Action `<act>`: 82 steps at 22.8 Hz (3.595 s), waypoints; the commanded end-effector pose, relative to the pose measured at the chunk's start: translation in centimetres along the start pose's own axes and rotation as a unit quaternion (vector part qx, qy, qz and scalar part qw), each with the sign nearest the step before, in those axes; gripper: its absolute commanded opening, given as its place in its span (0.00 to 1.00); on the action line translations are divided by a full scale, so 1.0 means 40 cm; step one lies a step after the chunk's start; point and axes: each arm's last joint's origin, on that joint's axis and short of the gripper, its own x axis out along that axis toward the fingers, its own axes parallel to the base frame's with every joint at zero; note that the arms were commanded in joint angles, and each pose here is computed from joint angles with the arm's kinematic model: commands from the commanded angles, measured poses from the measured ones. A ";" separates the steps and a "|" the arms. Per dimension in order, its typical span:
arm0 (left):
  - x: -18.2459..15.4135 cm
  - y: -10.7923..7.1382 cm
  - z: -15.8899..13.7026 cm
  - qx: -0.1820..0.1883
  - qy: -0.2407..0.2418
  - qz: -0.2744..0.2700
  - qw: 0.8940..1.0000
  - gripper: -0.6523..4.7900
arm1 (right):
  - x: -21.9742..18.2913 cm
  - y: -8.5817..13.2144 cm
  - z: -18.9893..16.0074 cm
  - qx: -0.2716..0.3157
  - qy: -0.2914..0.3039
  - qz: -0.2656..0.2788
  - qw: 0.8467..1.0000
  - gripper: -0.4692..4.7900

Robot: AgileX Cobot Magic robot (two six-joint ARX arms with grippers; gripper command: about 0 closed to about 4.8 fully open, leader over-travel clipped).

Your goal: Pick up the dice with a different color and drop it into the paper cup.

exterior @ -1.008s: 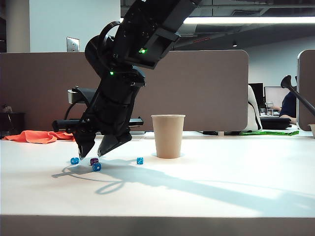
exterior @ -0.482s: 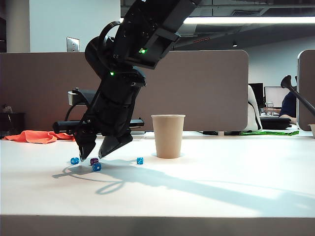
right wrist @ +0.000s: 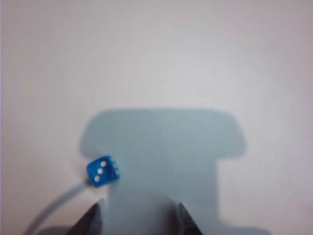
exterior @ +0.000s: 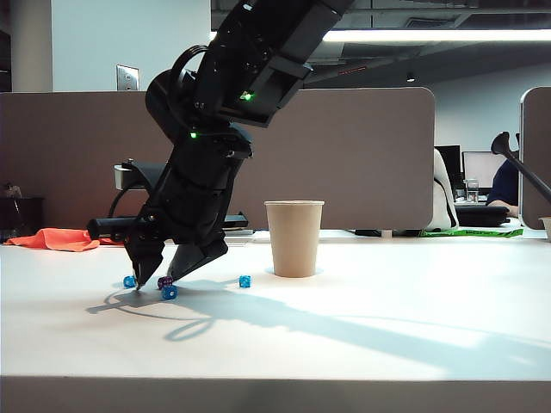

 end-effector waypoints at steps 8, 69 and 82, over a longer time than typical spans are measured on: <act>-0.002 -0.002 0.007 0.003 -0.008 -0.004 1.000 0.11 | 0.002 0.006 -0.001 -0.001 0.001 0.002 1.000 0.33; -0.002 -0.002 0.007 0.003 -0.008 -0.004 1.000 0.11 | -0.167 -0.153 0.134 0.044 -0.115 -0.069 0.990 0.17; -0.002 -0.001 0.008 0.004 -0.010 -0.002 1.000 0.11 | -0.301 -0.239 0.172 0.068 -0.146 -0.099 0.982 0.17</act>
